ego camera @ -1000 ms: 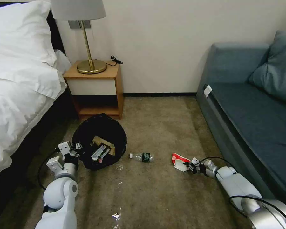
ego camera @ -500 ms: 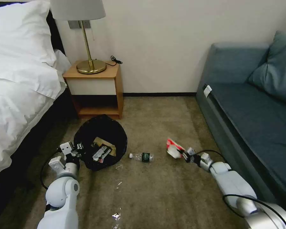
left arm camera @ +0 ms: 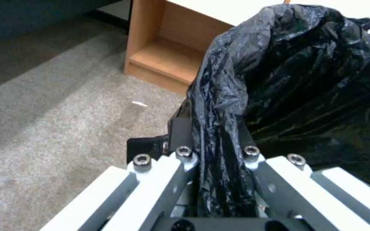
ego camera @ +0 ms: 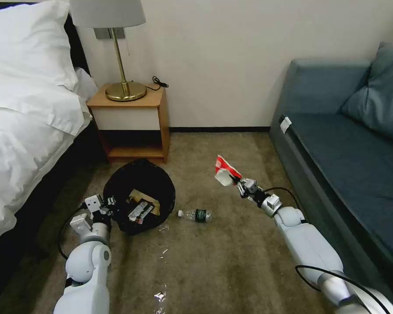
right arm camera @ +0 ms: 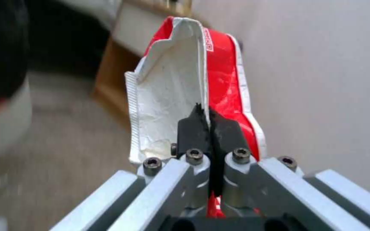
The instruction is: Pick up the trash bin, then pick up the garbage on the floor and place it into the trash bin.
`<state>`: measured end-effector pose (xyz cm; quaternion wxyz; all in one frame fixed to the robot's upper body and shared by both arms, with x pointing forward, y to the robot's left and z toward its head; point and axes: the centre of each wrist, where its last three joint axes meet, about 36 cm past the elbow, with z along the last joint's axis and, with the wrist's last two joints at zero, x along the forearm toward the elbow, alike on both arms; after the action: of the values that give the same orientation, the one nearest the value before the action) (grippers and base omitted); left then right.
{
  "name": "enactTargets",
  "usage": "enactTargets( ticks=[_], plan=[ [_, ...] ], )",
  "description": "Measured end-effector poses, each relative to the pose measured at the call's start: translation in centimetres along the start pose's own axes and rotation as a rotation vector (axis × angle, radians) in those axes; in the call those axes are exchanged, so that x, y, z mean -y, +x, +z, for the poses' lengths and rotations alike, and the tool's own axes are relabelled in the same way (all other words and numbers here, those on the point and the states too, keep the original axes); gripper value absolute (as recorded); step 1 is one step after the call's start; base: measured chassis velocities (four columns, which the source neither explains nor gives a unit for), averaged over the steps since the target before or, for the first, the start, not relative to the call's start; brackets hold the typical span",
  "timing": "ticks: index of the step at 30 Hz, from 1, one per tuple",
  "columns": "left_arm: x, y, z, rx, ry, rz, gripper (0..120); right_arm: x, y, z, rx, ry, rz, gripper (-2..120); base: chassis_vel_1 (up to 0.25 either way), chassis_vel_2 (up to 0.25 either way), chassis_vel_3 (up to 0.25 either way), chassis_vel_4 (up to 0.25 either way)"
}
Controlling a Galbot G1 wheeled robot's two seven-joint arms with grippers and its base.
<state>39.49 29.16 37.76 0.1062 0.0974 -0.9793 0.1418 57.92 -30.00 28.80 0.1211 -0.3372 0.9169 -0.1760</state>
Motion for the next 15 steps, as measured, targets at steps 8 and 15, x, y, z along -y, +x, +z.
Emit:
enactTargets(
  ticks=[8,15],
  plan=[
    [0.1,0.0,-0.1,0.002,-0.005,0.0,4,-3.1,-4.8,-5.8,0.166,0.001,-0.015,0,0.0,0.0,0.0,0.0],
    [0.2,0.1,-0.2,0.006,-0.008,0.001,4,-7.6,-8.0,-10.8,0.283,-0.022,-0.101,0,0.0,0.0,0.0,0.0]
  ],
)
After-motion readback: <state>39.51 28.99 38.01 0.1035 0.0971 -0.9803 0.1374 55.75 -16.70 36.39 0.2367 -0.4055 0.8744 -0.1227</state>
